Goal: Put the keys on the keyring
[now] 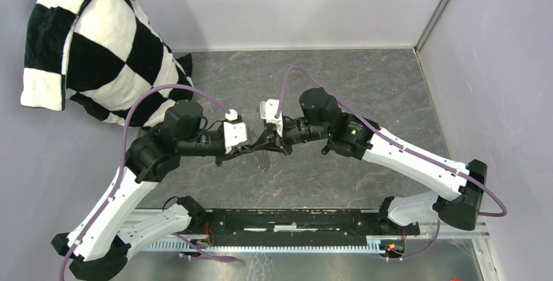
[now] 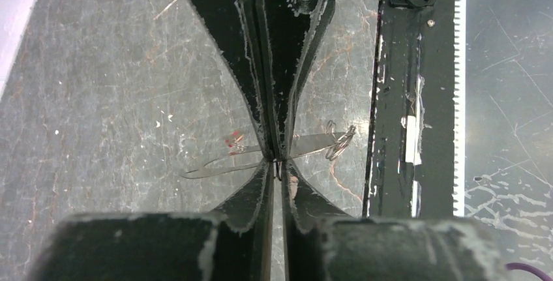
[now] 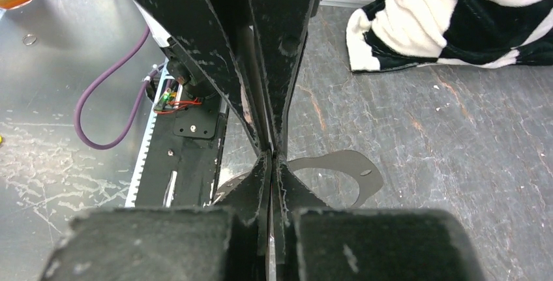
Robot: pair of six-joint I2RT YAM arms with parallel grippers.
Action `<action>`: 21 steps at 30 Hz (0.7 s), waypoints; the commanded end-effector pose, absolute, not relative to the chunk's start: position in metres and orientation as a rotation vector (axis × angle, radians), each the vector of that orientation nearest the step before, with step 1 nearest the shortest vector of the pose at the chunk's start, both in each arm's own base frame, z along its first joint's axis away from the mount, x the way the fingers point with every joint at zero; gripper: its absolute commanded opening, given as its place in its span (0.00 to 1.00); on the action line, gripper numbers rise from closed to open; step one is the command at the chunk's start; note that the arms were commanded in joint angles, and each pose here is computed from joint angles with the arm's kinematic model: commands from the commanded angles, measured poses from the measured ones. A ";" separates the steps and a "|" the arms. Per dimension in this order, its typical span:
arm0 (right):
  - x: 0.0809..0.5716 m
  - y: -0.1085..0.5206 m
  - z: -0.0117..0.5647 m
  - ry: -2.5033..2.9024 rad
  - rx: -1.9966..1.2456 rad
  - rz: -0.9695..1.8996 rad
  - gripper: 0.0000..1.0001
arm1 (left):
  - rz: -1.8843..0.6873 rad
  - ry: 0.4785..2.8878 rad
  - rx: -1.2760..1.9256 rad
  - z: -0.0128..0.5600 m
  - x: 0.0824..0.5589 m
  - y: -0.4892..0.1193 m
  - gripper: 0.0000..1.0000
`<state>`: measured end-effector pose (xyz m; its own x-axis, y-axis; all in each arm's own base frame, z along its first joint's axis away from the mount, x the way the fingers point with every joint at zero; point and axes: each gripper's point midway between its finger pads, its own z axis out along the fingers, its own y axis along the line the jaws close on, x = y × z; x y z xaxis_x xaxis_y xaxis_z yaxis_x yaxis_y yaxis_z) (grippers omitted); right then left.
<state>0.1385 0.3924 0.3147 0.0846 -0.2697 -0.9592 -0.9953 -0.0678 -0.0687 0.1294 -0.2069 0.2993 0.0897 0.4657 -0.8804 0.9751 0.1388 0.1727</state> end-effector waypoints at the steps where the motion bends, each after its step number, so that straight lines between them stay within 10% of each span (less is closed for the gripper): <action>1: 0.138 0.388 0.358 1.192 -1.313 1.103 0.00 | -0.754 1.363 1.418 0.337 0.126 -0.218 0.18; 8: 0.124 0.365 0.379 1.047 -1.082 1.318 0.01 | -0.738 1.367 1.362 0.345 0.127 -0.213 0.46; 21: 0.096 0.343 0.392 0.865 -0.904 1.579 0.01 | -0.852 1.418 1.361 0.312 0.113 -0.216 0.43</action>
